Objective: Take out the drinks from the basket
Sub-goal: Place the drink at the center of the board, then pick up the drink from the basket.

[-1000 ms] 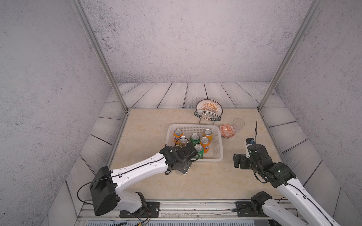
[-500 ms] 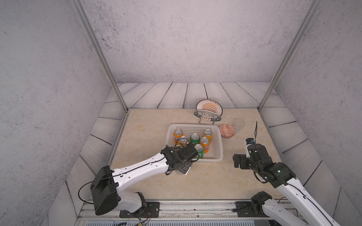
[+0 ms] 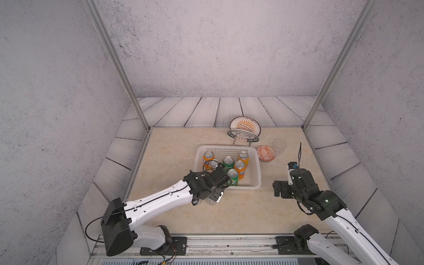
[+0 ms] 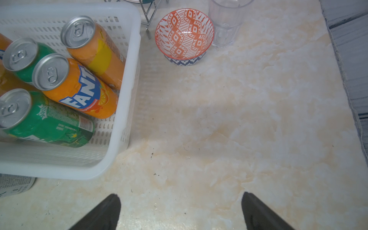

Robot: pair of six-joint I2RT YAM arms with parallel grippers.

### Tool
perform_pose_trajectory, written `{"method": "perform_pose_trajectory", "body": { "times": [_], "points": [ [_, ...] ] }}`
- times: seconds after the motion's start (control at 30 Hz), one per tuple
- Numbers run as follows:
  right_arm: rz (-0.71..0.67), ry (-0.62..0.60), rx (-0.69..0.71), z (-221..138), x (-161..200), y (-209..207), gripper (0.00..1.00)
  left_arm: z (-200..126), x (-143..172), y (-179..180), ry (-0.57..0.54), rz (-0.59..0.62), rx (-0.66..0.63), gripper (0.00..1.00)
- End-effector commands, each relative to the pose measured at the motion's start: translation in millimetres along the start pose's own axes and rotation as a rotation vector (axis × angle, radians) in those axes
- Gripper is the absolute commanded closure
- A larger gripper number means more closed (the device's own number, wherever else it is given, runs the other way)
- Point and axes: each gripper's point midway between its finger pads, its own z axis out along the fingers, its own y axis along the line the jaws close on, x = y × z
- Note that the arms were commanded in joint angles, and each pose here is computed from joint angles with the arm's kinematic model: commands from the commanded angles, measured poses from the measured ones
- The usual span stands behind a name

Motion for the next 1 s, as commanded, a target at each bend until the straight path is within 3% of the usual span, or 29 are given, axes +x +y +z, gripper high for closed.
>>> {"method": "perform_pose_trajectory", "body": {
  "times": [0.0, 0.53, 0.97],
  "points": [
    [0.001, -0.004, 0.009, 0, 1, -3, 0.0, -20, -15, 5, -0.07, -0.014, 0.004, 0.18],
    [0.004, -0.012, 0.008, -3, 0, -3, 0.01, -73, -60, 21, -0.139, 0.05, -0.032, 0.01],
    [0.005, -0.012, 0.006, -2, 1, -3, 0.0, -49, -72, 38, -0.031, 0.003, -0.001, 0.01]
  ]
}}
